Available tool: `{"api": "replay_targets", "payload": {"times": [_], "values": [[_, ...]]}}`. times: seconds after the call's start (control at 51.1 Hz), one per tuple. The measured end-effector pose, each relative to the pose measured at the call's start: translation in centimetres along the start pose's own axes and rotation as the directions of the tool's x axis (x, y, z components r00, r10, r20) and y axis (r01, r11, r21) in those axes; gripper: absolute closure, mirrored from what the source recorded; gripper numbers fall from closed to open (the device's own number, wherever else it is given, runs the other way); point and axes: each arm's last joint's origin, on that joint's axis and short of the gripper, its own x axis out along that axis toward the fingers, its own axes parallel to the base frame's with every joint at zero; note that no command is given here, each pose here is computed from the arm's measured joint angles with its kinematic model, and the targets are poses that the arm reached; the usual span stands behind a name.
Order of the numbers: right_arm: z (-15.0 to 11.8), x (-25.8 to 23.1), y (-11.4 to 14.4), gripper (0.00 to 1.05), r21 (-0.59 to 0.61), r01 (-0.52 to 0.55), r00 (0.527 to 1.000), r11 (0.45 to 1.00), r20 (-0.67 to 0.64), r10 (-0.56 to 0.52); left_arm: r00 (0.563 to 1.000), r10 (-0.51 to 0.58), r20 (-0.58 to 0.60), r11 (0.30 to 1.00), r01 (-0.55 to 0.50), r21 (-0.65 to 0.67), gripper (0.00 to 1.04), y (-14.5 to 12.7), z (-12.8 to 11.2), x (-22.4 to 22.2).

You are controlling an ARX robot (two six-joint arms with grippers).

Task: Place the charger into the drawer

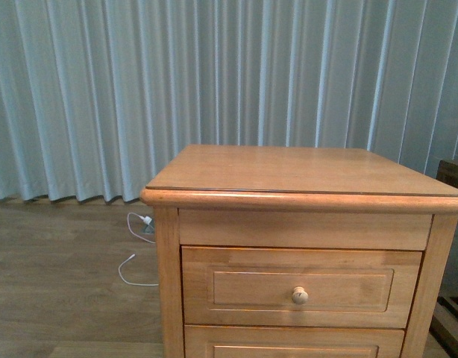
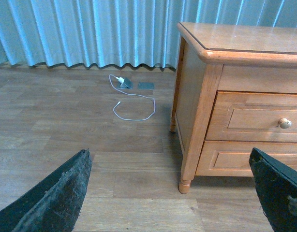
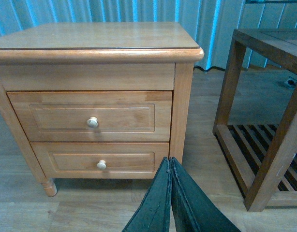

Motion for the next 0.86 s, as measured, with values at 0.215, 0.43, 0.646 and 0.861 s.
{"api": "replay_targets", "payload": {"times": [0.215, 0.43, 0.646, 0.861], "values": [[0.14, -0.44, 0.00, 1.03, 0.000, 0.000, 1.000, 1.000, 0.028, 0.000, 1.000, 0.000, 0.000, 1.000, 0.000, 0.000, 0.06, 0.00, 0.00, 0.00], [0.15, -0.45, 0.00, 1.03, -0.001, 0.000, 1.000, 1.000, 0.029, 0.000, 1.000, 0.000, 0.000, 1.000, 0.000, 0.000, 0.06, 0.00, 0.00, 0.00], [0.14, -0.45, 0.00, 0.66, -0.002, 0.000, 1.000, 1.000, 0.029, 0.000, 1.000, 0.000, 0.000, 1.000, 0.000, 0.000, 0.06, 0.00, 0.00, 0.00], [0.14, -0.45, 0.00, 0.28, -0.002, 0.000, 1.000, 1.000, 0.028, 0.000, 1.000, 0.000, 0.000, 1.000, 0.000, 0.000, 0.06, 0.00, 0.00, 0.00]]}}
